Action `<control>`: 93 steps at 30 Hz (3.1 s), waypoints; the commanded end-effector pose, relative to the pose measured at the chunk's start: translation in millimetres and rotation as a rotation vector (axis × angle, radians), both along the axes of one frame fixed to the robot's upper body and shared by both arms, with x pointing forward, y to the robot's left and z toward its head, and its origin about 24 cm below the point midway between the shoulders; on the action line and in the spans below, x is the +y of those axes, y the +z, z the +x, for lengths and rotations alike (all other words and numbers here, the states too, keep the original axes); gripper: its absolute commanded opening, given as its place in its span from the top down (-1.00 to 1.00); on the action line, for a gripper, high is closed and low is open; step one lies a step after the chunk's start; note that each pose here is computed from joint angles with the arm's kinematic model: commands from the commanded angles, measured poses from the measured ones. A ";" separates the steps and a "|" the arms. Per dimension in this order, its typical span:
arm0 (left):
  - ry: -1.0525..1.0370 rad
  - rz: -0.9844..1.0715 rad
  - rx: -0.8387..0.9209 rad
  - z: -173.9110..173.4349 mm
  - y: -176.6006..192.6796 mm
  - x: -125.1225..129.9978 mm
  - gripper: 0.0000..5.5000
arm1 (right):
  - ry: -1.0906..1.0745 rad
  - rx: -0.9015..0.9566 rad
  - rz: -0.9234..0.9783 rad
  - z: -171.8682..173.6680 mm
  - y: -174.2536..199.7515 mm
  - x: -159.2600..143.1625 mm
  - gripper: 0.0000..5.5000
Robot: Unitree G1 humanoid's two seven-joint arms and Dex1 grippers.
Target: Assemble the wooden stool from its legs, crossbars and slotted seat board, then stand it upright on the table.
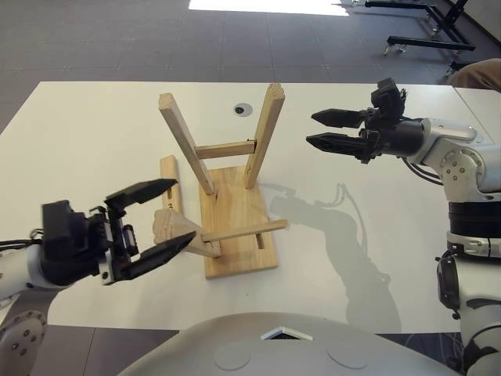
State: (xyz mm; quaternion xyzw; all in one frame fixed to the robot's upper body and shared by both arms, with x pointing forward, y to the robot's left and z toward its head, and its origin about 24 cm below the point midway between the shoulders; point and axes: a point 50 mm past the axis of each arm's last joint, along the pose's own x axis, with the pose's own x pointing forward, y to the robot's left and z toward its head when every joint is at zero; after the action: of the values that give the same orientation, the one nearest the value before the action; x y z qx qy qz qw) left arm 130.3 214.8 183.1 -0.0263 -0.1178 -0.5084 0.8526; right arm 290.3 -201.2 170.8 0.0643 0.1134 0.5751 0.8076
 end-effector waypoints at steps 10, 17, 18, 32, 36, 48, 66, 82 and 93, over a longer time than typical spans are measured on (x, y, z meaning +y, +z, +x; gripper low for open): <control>0.652 -0.213 0.320 44.5 -53.3 52.4 -0.39 | -0.088 -0.006 0.069 -10.0 -8.5 -2.8 -0.47; 0.772 0.065 0.637 85.0 -109.6 -1.9 -0.39 | -0.082 -0.017 0.025 -22.6 -25.3 14.5 -0.47; 0.796 0.107 0.664 86.2 -110.1 -3.0 -0.39 | -0.082 -0.014 0.026 -25.5 -26.8 16.1 -0.47; 0.806 0.491 0.850 58.2 -121.0 -27.5 -0.39 | -0.133 -0.001 -0.014 -53.2 -37.7 22.8 -0.47; 0.867 0.573 0.859 52.9 -128.5 -12.2 -0.39 | -0.149 -0.001 -0.001 -56.1 -36.5 22.7 -0.47; 0.897 0.434 0.915 50.1 -144.1 15.5 -0.15 | -0.155 -0.024 -0.006 -55.0 -36.1 26.4 -0.47; 1.040 0.337 0.555 75.2 -115.6 67.1 0.26 | -0.196 -0.098 0.059 -40.0 -19.4 24.4 -0.47; -0.257 -0.214 -0.143 108.1 84.0 -34.3 0.26 | 0.205 -0.278 0.668 -22.7 105.9 68.8 -0.47; -0.400 -0.144 0.044 110.4 50.6 -53.3 0.26 | 0.315 -0.360 0.692 -24.4 121.2 98.9 -0.47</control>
State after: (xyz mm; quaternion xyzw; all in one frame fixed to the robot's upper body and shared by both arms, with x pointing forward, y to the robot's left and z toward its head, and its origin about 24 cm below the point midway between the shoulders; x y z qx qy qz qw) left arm 243.8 166.2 234.1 -0.1298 -0.1354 -0.6447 0.7411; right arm 264.7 -106.7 285.4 0.2140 -0.2130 0.6948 0.6528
